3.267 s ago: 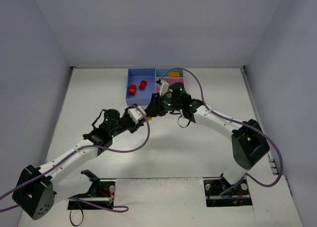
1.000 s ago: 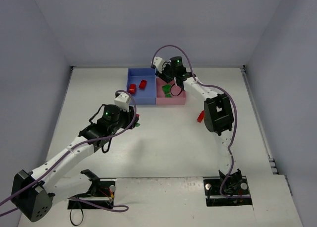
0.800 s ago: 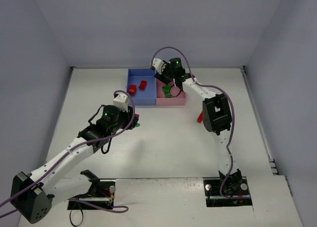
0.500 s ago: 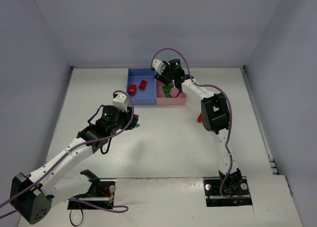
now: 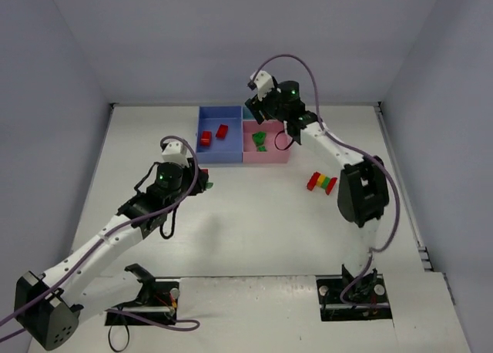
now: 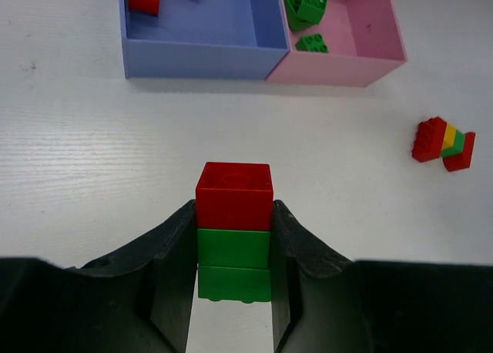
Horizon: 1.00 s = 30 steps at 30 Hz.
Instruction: Sort the legos into containers by color
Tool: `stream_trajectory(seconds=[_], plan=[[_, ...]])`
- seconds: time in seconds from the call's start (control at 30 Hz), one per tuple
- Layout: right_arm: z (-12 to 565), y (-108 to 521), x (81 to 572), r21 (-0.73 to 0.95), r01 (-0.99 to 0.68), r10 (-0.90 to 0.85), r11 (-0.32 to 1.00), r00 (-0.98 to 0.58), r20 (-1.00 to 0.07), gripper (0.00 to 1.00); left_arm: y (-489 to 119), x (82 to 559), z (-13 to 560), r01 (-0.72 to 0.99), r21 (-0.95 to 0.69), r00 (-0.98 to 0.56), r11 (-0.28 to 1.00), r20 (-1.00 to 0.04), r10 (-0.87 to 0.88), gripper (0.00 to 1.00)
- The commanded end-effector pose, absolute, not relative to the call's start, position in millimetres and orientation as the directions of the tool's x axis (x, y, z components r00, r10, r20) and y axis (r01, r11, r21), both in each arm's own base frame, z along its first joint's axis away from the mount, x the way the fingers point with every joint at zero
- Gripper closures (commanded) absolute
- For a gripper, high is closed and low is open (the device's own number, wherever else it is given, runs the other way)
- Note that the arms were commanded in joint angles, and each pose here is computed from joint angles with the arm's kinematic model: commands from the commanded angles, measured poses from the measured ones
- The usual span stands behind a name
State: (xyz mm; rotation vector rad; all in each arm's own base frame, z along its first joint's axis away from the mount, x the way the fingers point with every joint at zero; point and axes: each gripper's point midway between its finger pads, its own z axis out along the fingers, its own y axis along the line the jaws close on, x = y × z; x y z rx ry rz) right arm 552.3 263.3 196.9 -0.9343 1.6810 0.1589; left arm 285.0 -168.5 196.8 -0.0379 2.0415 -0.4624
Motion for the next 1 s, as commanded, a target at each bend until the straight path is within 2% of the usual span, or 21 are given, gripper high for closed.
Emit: stream_trajectory(seconds=[0.0,0.03,0.07,0.17,0.2,0.43,0.63,0.97], plan=[[319,274,487,-0.141,-0.669,-0.143,0.73,0.052,-0.988,0.32,-173,315,264,0.099,-0.523,-0.333,0.847,-0.819,-0.467,1.0],[321,278,473,-0.106,-0.691,-0.113,0.715,0.035,-0.993,0.31,-174,316,266,0.091,-0.54,-0.331,0.837,-0.809,-0.486,1.0],[300,283,455,-0.019,-0.716,-0.079,0.698,-0.05,-0.996,0.31,-178,322,278,0.107,-0.572,-0.296,0.813,-0.799,-0.523,1.0],[312,297,411,0.053,-0.755,-0.007,0.654,-0.077,-0.997,0.29,-184,330,295,0.121,-0.649,-0.251,0.751,-0.752,-0.609,1.0],[300,301,397,0.129,-0.752,0.024,0.646,-0.15,-0.988,0.29,-185,332,298,0.12,-0.674,-0.243,0.729,-0.732,-0.636,1.0],[308,332,321,0.251,-0.808,0.111,0.533,-0.228,-0.967,0.28,-195,347,327,0.149,-0.771,-0.188,0.619,-0.636,-0.748,1.0],[308,343,294,0.284,-0.837,0.133,0.467,-0.251,-0.959,0.29,-202,349,348,0.179,-0.809,-0.188,0.559,-0.586,-0.788,1.0],[319,364,294,0.276,-0.859,0.166,0.432,-0.224,-0.96,0.33,-205,344,349,0.176,-0.83,-0.202,0.529,-0.557,-0.806,1.0]])
